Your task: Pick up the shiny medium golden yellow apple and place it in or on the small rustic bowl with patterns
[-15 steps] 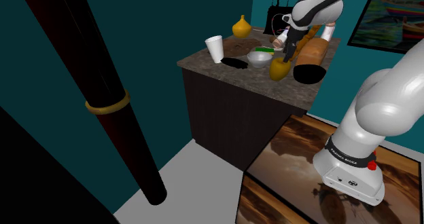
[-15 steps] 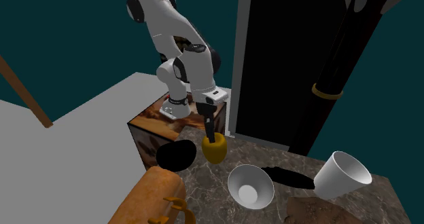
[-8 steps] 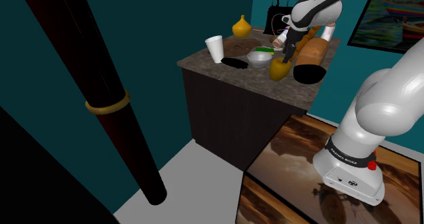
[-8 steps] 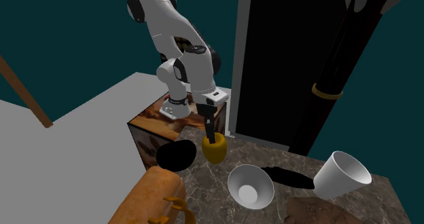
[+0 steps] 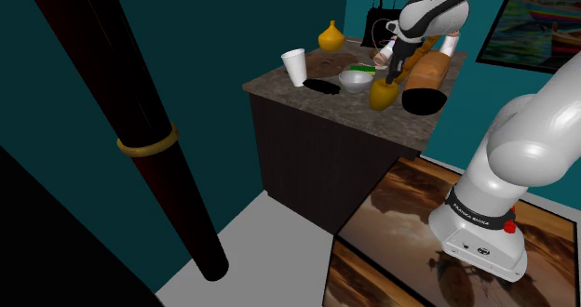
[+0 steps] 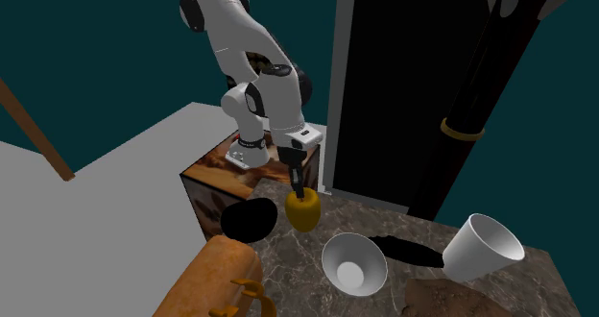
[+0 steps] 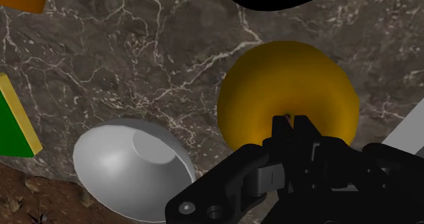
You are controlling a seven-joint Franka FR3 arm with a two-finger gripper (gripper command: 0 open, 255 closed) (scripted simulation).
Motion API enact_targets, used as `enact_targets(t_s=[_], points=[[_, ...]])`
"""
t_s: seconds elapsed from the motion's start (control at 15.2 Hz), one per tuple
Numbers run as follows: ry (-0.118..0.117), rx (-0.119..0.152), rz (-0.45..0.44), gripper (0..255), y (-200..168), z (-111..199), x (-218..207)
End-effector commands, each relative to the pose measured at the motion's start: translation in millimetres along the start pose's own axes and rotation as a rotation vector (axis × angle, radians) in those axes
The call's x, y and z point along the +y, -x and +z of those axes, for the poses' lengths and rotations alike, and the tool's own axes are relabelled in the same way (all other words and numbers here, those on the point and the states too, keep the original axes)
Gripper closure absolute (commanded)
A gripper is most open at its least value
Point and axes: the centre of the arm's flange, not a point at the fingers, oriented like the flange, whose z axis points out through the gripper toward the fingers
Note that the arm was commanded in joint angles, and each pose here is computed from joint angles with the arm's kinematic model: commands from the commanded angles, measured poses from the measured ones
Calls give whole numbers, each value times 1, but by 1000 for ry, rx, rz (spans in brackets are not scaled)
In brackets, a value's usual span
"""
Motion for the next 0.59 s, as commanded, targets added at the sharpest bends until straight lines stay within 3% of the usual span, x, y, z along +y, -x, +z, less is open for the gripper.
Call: enact_targets(t_s=[0.0,0.53], points=[[0,0,0,255,0,0,0],[0,0,0,255,-5,-36,6]])
